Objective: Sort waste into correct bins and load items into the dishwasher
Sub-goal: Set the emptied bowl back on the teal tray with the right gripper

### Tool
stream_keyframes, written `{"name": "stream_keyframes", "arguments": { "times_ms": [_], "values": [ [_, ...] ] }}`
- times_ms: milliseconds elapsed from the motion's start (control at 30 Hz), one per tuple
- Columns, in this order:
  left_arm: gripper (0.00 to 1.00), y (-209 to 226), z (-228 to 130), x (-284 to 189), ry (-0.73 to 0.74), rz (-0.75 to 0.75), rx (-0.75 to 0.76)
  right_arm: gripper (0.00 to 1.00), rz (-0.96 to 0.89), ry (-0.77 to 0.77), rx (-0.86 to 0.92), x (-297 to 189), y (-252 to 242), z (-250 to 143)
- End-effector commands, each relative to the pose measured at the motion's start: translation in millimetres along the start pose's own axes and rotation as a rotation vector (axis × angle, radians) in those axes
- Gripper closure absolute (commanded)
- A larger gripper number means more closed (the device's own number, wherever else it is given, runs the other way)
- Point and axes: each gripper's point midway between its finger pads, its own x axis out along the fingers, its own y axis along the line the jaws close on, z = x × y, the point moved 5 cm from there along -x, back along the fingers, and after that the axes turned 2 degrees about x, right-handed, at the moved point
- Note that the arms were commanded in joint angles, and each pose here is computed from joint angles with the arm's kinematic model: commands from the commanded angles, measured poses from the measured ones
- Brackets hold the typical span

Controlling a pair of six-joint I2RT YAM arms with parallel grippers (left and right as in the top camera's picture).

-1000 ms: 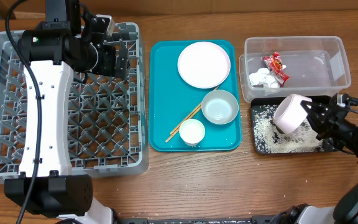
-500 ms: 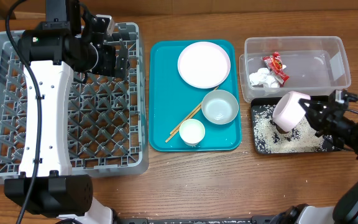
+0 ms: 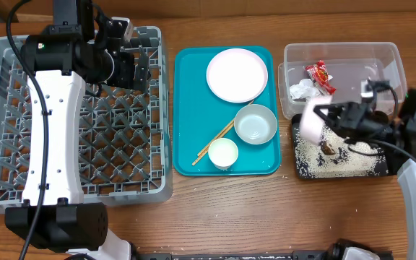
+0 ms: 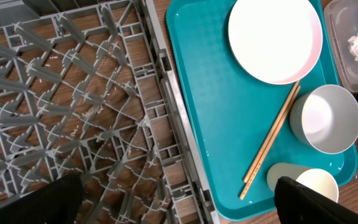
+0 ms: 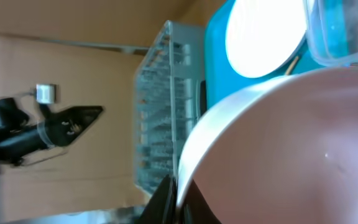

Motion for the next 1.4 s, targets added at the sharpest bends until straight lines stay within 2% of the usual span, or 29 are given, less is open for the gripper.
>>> {"name": "stream_keyframes", "arguments": {
  "times_ms": [0,133,267,433,633,767,933,1267,1300,1367],
  "values": [
    [0.0,0,4,-3,-0.014,0.007,-0.008,0.96,-0.201,-0.082,-0.136,16,35,10],
    [0.0,0,4,-3,-0.014,0.007,-0.008,0.96,-0.321,-0.059,-0.305,65,83,-2],
    [0.0,0,4,-3,-0.014,0.007,-0.008,0.96,-0.384,0.004,-0.408,123,107,-14],
    [0.0,0,4,-3,-0.014,0.007,-0.008,0.96,-0.457,0.106,-0.493,197,98,-27],
    [0.0,0,4,-3,-0.014,0.007,-0.008,0.96,-0.523,0.258,-0.578,269,57,-55],
    [0.01,0,4,-3,-0.014,0.007,-0.008,0.96,-0.547,0.348,-0.62,296,35,-82],
    [0.0,0,4,-3,-0.014,0.007,-0.008,0.96,-0.584,0.381,-0.68,312,23,-104],
    [0.0,0,4,-3,-0.014,0.007,-0.008,0.96,-0.554,0.406,-0.772,336,7,-112],
    [0.0,0,4,-3,-0.014,0.007,-0.008,0.94,-0.553,0.408,-0.776,337,5,-112],
    [0.0,0,4,-3,-0.014,0.007,-0.008,0.81,-0.55,0.41,-0.788,338,6,-112]
  ]
}}
